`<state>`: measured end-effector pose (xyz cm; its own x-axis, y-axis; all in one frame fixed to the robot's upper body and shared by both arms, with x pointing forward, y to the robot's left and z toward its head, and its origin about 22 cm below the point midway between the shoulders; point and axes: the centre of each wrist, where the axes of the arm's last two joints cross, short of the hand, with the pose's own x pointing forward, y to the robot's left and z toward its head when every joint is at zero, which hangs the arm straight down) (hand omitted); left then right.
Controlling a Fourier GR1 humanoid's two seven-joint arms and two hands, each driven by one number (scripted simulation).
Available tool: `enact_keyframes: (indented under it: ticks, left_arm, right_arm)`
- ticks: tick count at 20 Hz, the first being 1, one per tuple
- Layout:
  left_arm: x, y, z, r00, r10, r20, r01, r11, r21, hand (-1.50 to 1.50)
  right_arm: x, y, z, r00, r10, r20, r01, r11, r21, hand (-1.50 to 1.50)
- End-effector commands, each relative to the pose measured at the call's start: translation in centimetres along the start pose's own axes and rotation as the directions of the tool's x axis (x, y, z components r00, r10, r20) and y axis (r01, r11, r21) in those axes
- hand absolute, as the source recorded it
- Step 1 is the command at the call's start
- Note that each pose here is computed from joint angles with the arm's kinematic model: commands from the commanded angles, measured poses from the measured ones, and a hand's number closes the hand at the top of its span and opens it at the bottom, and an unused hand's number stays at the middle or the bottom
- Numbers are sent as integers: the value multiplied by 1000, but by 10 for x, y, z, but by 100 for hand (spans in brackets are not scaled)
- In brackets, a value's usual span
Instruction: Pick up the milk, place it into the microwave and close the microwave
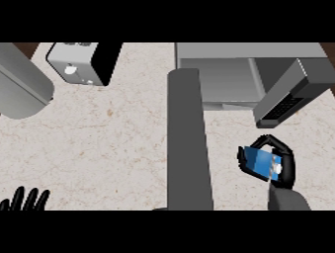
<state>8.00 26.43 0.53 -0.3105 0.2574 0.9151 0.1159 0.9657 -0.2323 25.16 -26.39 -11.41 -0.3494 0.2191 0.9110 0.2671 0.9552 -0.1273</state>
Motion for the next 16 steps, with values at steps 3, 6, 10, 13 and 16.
enact_keyframes:
  ticks: [3, 6, 10, 13, 16]
  left_arm:
    - [17, -14, -14, 1000, 5, 9, -5, 1000, 8, -150]
    - [14, -3, -4, 1000, -9, 21, 8, 1000, 26, -150]
    - [9, -1, -4, 1000, -11, 14, 11, 1000, 25, -150]
    - [1, 12, -9, 1000, -6, 6, 5, 999, 45, -150]
    - [-9, 17, 1, 1000, -2, 6, 2, 1000, 31, -150]
  right_arm:
    - [40, -11, 36, 999, -42, 6, 42, 999, 15, 150]
    - [69, -6, 27, 993, -114, -8, 115, 990, 77, 150]
    - [79, 9, 20, 953, -301, -15, 302, 951, 67, 150]
    - [115, 32, 8, 946, -325, -3, 325, 943, 66, 150]
    - [107, 36, 4, 971, -239, 23, 238, 971, 24, 150]
